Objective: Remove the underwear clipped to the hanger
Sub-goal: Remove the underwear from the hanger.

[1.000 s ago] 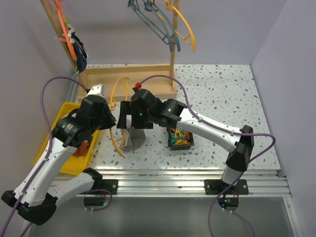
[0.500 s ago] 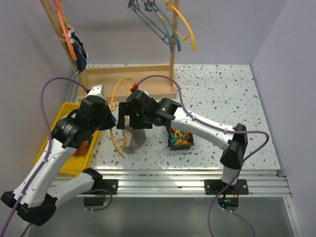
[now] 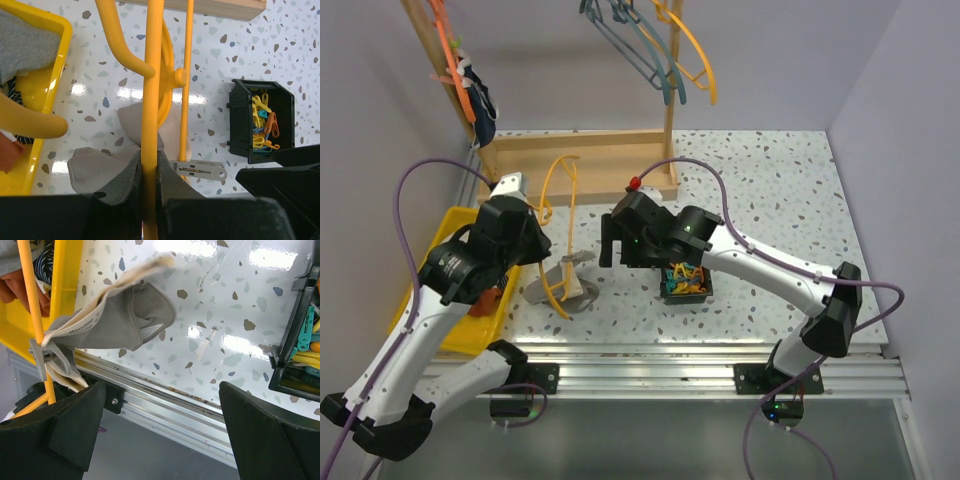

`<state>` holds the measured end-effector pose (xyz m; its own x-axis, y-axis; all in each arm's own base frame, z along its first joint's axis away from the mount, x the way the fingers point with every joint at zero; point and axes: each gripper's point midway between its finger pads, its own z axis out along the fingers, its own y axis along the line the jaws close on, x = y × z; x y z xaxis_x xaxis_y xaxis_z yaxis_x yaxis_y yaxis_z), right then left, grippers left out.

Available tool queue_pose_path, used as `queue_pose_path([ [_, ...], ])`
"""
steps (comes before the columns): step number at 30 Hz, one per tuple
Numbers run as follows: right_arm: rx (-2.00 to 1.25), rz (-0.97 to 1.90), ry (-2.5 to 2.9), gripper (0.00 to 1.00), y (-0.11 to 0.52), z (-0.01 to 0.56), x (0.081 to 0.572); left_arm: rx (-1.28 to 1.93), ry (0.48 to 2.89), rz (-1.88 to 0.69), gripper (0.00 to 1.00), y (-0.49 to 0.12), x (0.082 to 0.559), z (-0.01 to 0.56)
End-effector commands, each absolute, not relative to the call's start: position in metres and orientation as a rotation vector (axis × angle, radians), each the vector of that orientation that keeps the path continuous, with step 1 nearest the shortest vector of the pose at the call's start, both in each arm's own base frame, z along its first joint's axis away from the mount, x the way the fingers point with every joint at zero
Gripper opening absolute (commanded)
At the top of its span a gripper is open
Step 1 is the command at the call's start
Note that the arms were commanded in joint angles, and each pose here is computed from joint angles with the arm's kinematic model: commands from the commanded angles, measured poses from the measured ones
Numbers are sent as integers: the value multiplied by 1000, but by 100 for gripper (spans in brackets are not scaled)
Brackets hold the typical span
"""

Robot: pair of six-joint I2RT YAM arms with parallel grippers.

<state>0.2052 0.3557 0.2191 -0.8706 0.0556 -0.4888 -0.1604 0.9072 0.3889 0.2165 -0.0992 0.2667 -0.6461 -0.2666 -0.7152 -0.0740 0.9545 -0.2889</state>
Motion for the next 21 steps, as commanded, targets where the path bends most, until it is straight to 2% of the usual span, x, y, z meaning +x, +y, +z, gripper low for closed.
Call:
queue_pose_path([
  [1, -48, 690, 2493, 98, 352, 246, 203, -251, 2186, -322, 0, -98, 222, 290],
  [8, -30, 1291, 2295, 98, 406, 291, 191, -254, 2189, -326, 0, -97, 219, 288],
  [11, -26, 1424, 2276, 98, 425, 297, 188, -252, 2192, -329, 0, -97, 218, 287],
  [16, -17, 1477, 2307, 94, 443, 286, 193, -257, 2185, -349, 0, -98, 216, 290],
  [19, -13, 1495, 2318, 83, 454, 278, 197, -258, 2185, -349, 0, -97, 214, 290],
  [21, -22, 1505, 2330, 70, 459, 276, 197, -262, 2187, -348, 0, -96, 213, 289],
])
